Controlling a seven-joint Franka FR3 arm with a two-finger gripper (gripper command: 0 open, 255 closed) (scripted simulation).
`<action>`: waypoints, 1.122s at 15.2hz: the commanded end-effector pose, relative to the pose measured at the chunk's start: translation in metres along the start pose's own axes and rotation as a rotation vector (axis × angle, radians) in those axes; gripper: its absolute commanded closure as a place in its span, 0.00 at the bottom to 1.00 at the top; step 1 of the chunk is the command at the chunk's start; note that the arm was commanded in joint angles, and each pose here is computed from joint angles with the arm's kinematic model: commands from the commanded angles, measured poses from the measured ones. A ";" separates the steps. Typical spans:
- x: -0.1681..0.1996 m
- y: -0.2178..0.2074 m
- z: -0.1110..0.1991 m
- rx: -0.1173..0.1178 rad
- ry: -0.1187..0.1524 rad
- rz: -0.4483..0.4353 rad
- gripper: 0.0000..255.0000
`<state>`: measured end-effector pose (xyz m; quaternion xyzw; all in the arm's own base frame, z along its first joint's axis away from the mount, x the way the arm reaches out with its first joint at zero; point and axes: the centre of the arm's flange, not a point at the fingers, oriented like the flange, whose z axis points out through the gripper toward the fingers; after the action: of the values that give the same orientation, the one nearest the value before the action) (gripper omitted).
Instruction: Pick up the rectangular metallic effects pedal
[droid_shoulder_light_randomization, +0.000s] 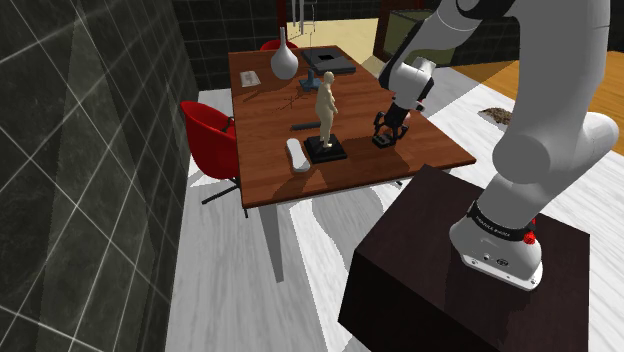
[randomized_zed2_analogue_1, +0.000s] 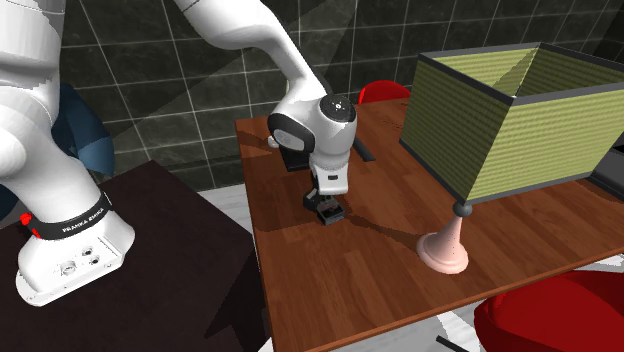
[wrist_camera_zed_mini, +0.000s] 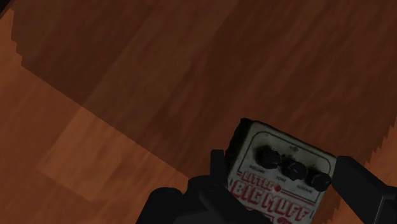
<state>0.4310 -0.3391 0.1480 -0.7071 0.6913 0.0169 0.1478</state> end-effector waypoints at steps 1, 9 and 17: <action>0.000 0.001 0.001 -0.001 0.000 0.000 1.00; -0.005 -0.004 -0.020 -0.001 0.000 0.000 1.00; -0.015 -0.011 -0.060 -0.001 0.000 0.000 1.00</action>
<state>0.4294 -0.3394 0.2049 -0.7072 0.6913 0.0171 0.1475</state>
